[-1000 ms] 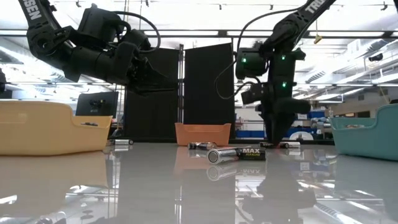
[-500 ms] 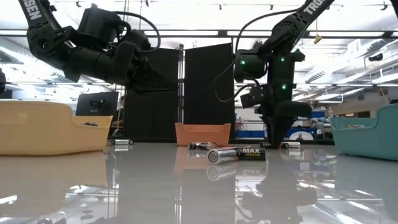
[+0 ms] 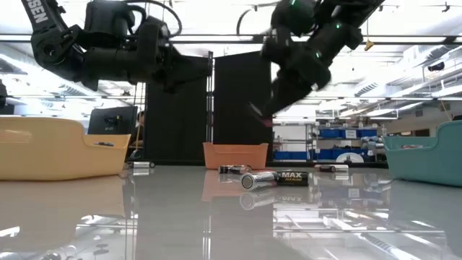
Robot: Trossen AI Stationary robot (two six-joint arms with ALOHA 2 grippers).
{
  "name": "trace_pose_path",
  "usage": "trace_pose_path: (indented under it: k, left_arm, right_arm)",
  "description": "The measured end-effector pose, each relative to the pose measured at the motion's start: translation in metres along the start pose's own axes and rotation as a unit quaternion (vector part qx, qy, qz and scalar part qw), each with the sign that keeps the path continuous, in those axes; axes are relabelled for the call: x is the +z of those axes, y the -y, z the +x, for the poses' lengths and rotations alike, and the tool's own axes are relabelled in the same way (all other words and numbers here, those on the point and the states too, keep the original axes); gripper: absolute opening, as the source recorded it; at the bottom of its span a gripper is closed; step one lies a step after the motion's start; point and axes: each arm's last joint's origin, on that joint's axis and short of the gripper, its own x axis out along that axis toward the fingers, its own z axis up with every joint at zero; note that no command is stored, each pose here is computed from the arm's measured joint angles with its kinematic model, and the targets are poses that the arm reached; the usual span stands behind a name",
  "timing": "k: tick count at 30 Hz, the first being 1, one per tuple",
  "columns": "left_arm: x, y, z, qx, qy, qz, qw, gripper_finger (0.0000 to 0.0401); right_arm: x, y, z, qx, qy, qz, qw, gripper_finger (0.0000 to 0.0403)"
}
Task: Sort batteries
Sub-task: Put the red battery into the yellow bin
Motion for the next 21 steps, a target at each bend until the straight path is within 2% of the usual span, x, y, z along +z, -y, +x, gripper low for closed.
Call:
trace_pose_path:
  k: [4,9,14,21]
  left_arm:
    - [0.008,0.000,0.000,-0.001,0.039,0.002,0.999,0.0083]
    - [0.011,0.000,0.000,-0.001,0.058,0.008,0.998,0.0086]
    - [0.018,0.000,0.003,-0.002,0.074,0.007,0.997,0.0115]
    - [0.025,0.008,0.017,-0.035,0.087,0.009,0.996,0.0174]
  right_arm:
    - [0.009,-0.002,-0.004,-0.016,0.110,0.007,0.994,0.0057]
    - [0.019,-0.003,-0.011,-0.032,0.233,0.009,0.972,0.0057]
    - [0.022,-0.005,-0.014,-0.038,0.294,0.006,0.955,0.0057]
    - [0.024,-0.013,-0.017,-0.035,0.322,-0.015,0.946,0.0057]
